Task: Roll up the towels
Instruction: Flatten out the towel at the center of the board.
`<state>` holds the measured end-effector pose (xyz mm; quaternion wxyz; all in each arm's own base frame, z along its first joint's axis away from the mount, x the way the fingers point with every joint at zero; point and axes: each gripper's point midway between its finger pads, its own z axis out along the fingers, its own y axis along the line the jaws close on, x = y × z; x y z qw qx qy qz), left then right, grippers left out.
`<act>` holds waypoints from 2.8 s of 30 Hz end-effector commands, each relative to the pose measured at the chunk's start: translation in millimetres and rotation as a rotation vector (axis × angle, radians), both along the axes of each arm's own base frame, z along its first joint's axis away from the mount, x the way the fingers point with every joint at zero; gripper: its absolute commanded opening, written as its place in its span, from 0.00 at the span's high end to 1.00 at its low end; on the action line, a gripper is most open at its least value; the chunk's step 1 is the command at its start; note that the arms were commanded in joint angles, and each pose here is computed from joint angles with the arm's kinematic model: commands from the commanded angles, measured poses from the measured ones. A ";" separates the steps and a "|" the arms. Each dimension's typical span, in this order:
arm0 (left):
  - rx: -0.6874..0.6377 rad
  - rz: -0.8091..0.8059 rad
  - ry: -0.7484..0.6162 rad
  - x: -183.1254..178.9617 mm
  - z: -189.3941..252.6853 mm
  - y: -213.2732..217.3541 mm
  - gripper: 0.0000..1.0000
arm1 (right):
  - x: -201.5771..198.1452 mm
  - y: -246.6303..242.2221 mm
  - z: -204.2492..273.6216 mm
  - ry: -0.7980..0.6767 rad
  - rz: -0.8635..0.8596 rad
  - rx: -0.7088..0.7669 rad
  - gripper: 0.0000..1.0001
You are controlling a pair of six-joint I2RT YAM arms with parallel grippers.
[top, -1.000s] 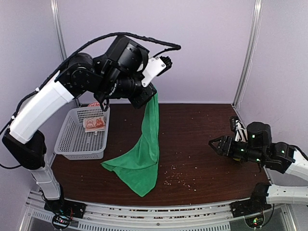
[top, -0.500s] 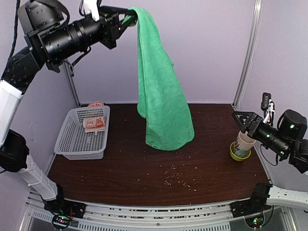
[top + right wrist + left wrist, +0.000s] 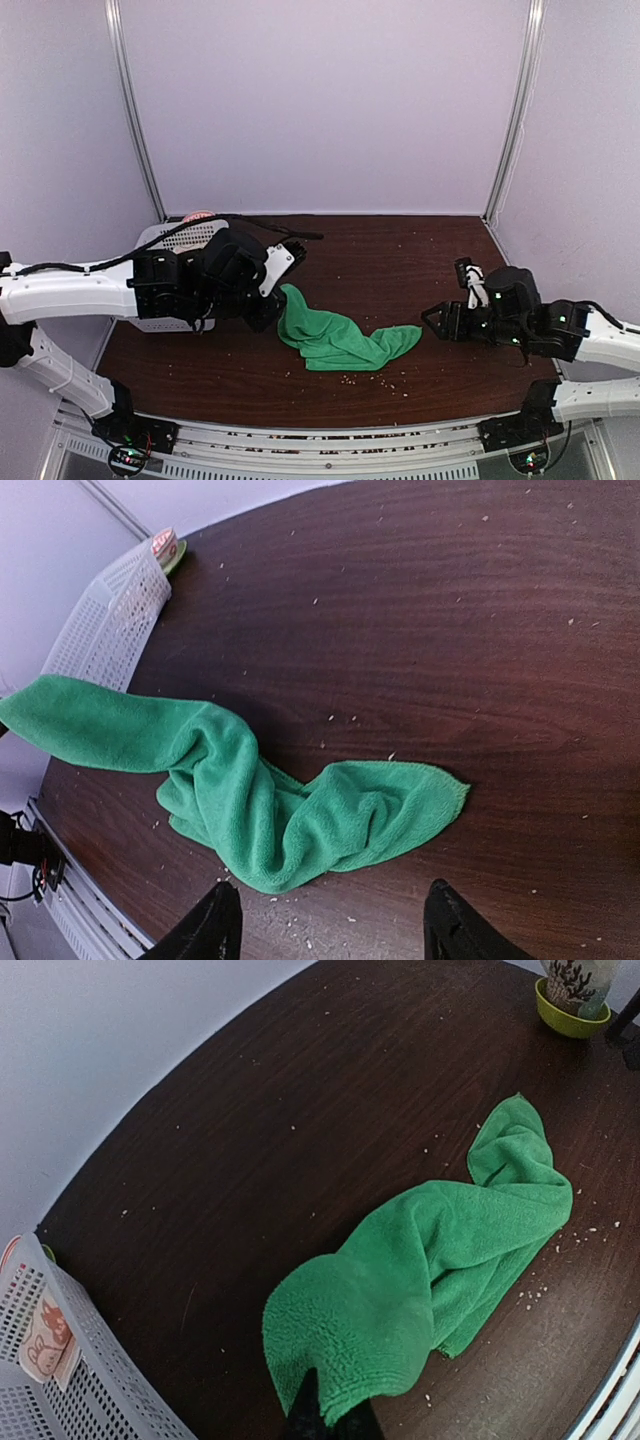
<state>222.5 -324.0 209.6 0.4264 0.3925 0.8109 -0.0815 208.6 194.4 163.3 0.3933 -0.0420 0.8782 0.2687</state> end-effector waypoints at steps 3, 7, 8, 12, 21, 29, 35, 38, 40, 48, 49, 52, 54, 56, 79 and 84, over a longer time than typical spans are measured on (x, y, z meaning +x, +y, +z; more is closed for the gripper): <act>-0.060 0.139 -0.018 -2.0 12.9 40.7 1.00 | -3.0 44.6 -28.2 0.116 0.066 0.031 0.38; -0.016 0.188 0.025 -10.7 -9.0 65.3 1.00 | 8.7 60.8 -51.0 0.188 0.019 0.042 0.40; -0.012 0.201 0.038 -13.4 -16.1 71.3 1.00 | 11.7 65.3 -54.3 0.200 0.010 0.049 0.40; -0.041 0.229 0.046 -19.7 -23.0 87.3 1.00 | 25.6 76.0 -66.6 0.232 -0.037 0.041 0.40; -0.058 0.236 0.021 -22.3 -20.3 99.2 1.00 | 46.7 82.5 -91.5 0.338 -0.090 0.050 0.45; -0.085 0.242 -0.017 -20.7 -3.2 104.3 1.00 | 39.3 86.8 -98.7 0.377 -0.052 -0.016 0.85; -0.108 0.274 -0.104 -16.2 32.9 119.9 1.00 | 60.0 74.5 -39.9 0.233 -0.074 -0.050 1.00; -0.128 0.299 -0.137 -15.3 45.9 129.5 1.00 | 63.5 67.7 1.2 0.125 -0.071 -0.018 1.00; -0.150 0.326 -0.159 -14.9 52.2 137.8 1.00 | 60.9 60.6 21.7 0.071 -0.071 0.004 1.00; -0.257 0.375 -0.417 0.9 136.2 149.2 1.00 | 81.7 27.3 104.0 -0.104 -0.136 0.032 1.00; -0.259 0.387 -0.463 4.6 157.7 149.5 1.00 | 85.9 25.3 128.6 -0.147 -0.138 0.046 1.00; -0.269 0.390 -0.527 10.3 202.5 143.3 1.00 | 82.3 19.1 183.7 -0.271 -0.122 0.082 1.00; -0.284 0.360 -0.513 9.9 201.1 135.1 1.00 | 73.7 10.4 184.3 -0.284 -0.126 0.095 1.00; -0.285 0.316 -0.455 8.2 174.0 122.4 1.00 | 65.6 3.5 152.5 -0.243 -0.129 0.081 1.00; -0.134 0.275 -0.098 3.8 15.5 77.0 1.00 | -1.4 -1.1 -64.1 0.208 -0.021 -0.181 0.45; -0.298 0.337 -0.178 4.1 70.2 96.5 1.00 | 2.3 -9.0 -86.2 0.245 -0.137 -0.142 0.44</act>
